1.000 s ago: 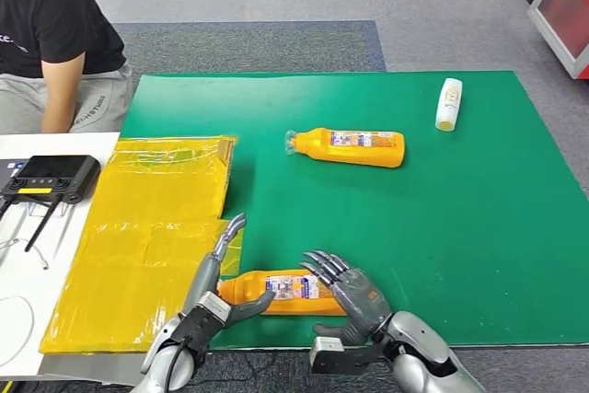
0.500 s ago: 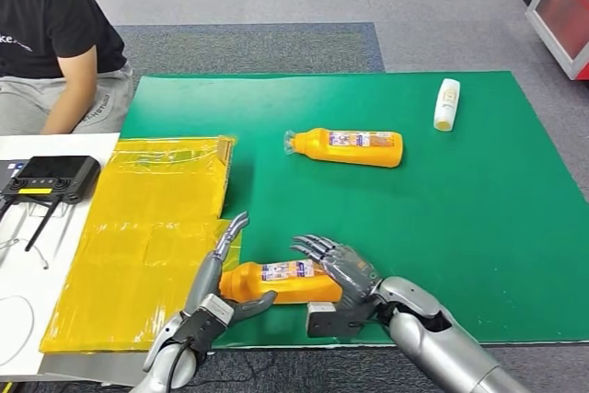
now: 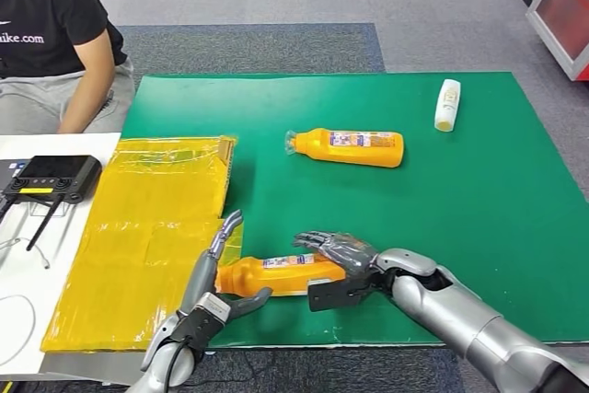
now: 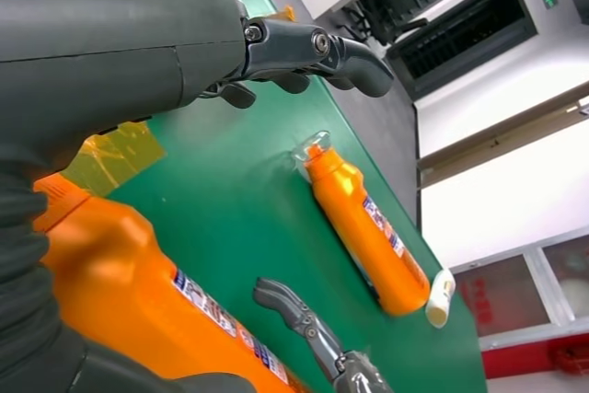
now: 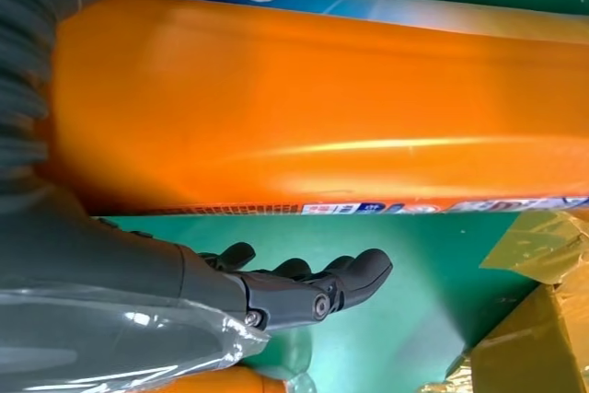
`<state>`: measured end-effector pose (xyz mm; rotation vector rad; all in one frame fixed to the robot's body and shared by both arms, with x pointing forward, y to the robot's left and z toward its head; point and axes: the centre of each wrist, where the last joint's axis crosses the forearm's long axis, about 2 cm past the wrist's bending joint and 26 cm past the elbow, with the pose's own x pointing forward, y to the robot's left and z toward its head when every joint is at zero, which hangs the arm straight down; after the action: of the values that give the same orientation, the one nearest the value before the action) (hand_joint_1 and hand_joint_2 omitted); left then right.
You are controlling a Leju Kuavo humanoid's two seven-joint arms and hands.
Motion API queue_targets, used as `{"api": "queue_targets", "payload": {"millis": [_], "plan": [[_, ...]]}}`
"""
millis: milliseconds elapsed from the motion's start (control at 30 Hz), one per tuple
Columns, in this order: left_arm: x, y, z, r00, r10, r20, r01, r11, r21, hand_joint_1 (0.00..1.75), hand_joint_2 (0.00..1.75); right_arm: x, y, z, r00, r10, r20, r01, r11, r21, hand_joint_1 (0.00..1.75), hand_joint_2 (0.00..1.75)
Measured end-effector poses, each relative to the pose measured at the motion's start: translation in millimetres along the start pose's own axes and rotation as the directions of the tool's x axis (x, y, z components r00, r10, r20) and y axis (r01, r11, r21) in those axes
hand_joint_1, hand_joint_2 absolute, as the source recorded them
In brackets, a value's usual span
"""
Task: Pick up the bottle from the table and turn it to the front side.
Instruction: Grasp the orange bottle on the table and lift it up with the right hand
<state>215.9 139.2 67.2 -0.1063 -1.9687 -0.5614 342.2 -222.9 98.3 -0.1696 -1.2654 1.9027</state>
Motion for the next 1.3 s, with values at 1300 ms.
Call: {"api": "queue_targets", "payload": {"millis": [1300], "plan": [[-2.2, 3.7, 0.3, 1.0, -0.004, 0.003, 0.004, 0.999, -0.047, 0.0, 1.75, 36.5, 65.7, 21.2, 0.993, 0.06, 0.099, -0.033, 0.968, -0.249, 0.0, 1.75]]}}
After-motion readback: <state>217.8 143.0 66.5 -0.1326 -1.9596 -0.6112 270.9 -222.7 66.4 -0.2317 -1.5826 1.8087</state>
